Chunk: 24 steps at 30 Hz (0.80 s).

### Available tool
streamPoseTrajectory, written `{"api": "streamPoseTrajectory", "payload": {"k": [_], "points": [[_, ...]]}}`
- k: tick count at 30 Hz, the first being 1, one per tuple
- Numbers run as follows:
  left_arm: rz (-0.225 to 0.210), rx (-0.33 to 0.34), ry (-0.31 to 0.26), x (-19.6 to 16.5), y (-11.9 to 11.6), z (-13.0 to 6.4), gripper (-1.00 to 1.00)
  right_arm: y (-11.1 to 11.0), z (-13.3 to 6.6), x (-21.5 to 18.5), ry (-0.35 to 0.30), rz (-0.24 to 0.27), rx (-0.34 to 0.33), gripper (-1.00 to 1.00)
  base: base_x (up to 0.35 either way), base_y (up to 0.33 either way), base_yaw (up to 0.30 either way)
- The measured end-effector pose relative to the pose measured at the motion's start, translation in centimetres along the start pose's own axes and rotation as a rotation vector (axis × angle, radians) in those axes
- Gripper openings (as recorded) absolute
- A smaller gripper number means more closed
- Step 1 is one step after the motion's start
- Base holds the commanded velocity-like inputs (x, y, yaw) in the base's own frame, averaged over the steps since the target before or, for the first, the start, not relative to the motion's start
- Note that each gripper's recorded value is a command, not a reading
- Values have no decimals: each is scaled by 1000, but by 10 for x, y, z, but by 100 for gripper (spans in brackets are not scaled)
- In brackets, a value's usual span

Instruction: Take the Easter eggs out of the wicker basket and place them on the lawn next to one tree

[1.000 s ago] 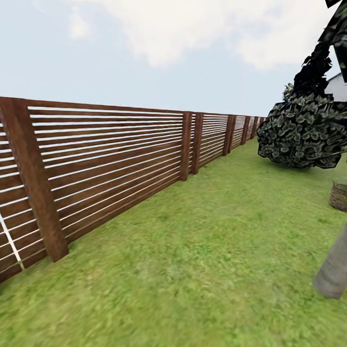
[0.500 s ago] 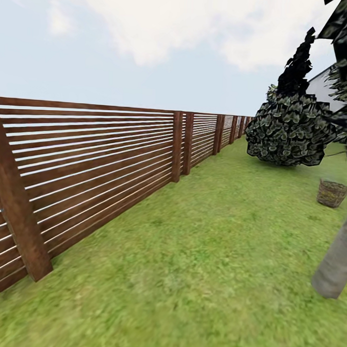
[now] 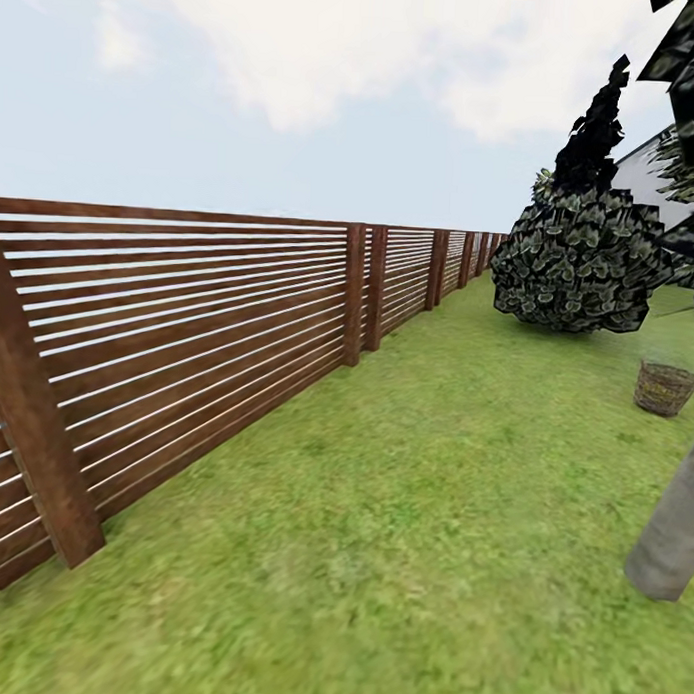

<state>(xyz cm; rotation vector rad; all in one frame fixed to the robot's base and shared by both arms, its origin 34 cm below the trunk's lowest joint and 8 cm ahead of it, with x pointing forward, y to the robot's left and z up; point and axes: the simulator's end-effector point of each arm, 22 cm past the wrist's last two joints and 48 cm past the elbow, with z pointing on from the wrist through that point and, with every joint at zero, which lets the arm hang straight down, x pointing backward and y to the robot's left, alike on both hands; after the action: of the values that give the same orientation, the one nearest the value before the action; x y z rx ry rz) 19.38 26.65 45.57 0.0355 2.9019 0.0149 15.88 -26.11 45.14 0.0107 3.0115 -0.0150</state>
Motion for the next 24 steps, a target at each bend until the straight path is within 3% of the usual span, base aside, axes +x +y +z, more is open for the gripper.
{"api": "streamPoseTrajectory", "payload": {"k": [24], "points": [[-1,-2,-30,-15,2,-37,100,1,-38,-5,1,2,-1,100,0,0,0]]}}
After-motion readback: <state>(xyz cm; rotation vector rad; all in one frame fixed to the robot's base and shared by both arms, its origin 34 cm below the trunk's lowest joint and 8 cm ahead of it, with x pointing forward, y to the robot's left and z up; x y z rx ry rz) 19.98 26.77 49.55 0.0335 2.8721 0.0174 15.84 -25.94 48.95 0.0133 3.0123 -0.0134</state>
